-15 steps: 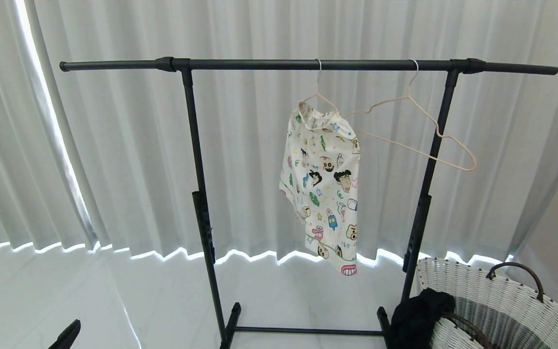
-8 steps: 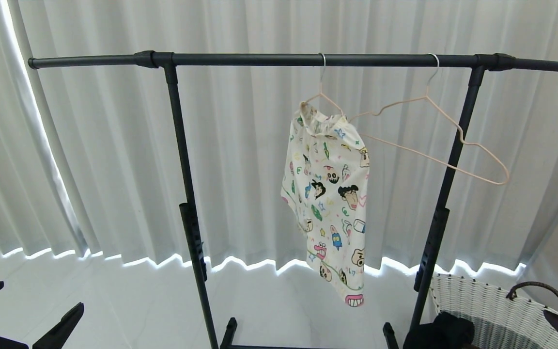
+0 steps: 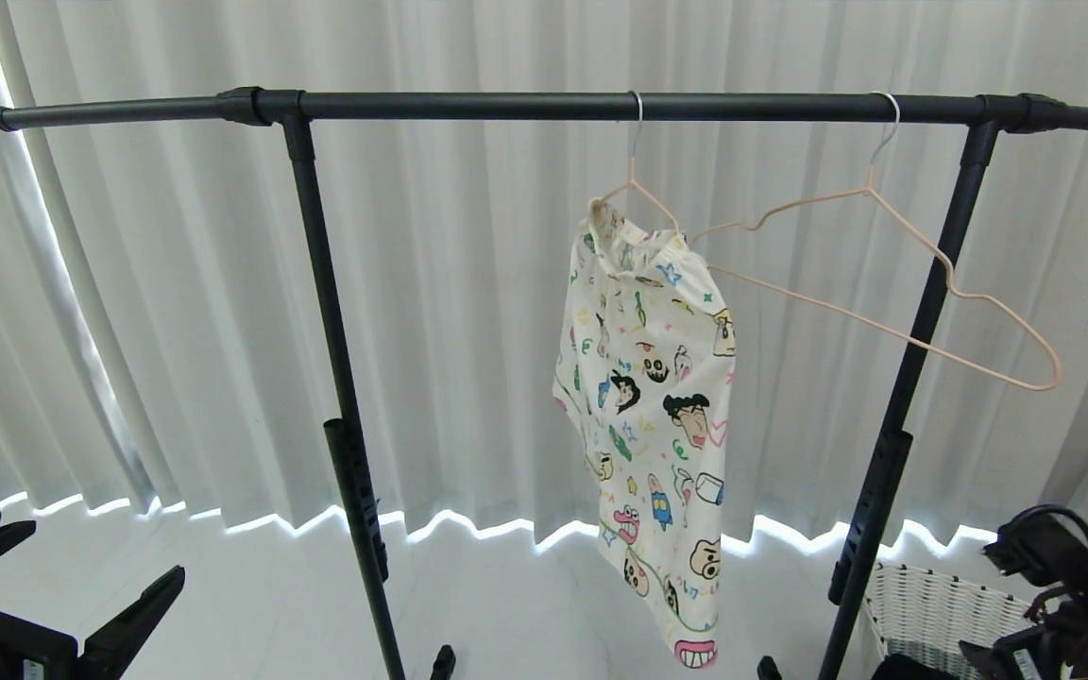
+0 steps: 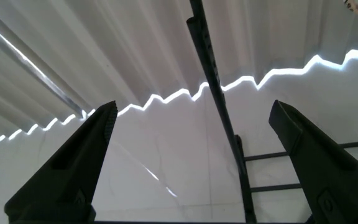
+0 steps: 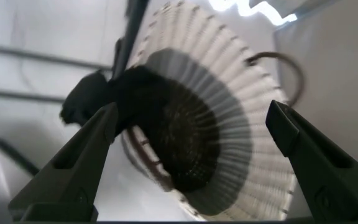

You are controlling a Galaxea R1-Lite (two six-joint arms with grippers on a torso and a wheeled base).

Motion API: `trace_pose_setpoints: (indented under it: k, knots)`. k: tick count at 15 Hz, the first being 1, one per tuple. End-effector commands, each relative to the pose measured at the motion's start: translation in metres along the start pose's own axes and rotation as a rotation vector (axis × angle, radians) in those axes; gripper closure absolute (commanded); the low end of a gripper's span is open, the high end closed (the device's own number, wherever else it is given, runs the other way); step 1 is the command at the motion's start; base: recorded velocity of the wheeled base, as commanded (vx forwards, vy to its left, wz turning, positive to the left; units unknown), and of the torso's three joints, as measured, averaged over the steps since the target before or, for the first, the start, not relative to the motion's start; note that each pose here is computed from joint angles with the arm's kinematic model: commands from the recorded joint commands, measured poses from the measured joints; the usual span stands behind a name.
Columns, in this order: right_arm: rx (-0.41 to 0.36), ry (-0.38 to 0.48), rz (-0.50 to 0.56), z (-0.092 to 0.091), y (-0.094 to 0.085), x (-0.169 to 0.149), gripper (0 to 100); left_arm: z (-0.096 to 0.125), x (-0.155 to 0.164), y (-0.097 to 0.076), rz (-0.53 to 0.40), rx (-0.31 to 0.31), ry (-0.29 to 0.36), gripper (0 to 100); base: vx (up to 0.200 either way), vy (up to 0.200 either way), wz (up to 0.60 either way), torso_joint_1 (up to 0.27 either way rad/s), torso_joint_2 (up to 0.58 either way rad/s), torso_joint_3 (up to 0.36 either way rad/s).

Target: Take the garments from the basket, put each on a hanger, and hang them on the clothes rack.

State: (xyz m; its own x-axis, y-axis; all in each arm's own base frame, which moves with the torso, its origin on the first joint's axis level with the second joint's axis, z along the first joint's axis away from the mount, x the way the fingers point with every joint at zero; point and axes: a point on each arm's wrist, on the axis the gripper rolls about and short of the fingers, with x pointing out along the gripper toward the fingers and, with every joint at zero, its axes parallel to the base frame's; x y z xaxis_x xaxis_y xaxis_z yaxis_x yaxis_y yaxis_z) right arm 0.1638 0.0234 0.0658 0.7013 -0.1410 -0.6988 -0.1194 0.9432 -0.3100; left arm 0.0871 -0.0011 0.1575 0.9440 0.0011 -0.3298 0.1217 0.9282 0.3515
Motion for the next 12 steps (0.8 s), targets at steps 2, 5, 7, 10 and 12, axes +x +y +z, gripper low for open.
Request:
trace_pose_setpoints:
  k: [2, 5, 7, 10, 12]
  knots:
    - [-0.151, 0.183, 0.135, -0.026, 0.041, 0.04, 0, -0.002, 0.001, -0.001, -0.008, 0.0, 0.013, 0, 0.0, 0.0, 0.0, 0.0, 0.0, 0.0]
    - [-0.186, 0.231, 0.153, -0.032, 0.056, 0.068, 0, -0.004, 0.0, -0.002, -0.008, 0.002, 0.013, 0, 0.0, 0.0, 0.0, 0.0, 0.0, 0.0]
    - [-0.191, 0.251, 0.152, -0.037, 0.059, 0.077, 0, -0.008, -0.001, -0.003, -0.01, 0.002, 0.017, 0, 0.0, 0.0, 0.0, 0.0, 0.0, 0.0]
    - [-0.187, 0.283, 0.095, -0.043, 0.06, 0.092, 0, -0.012, -0.001, -0.005, -0.015, 0.002, 0.029, 0, 0.0, 0.0, 0.0, 0.0, 0.0, 0.0]
    - [-0.174, 0.3, 0.064, -0.045, 0.058, 0.1, 0, -0.013, -0.001, -0.005, -0.016, 0.002, 0.031, 0, 0.0, 0.0, 0.0, 0.0, 0.0, 0.0]
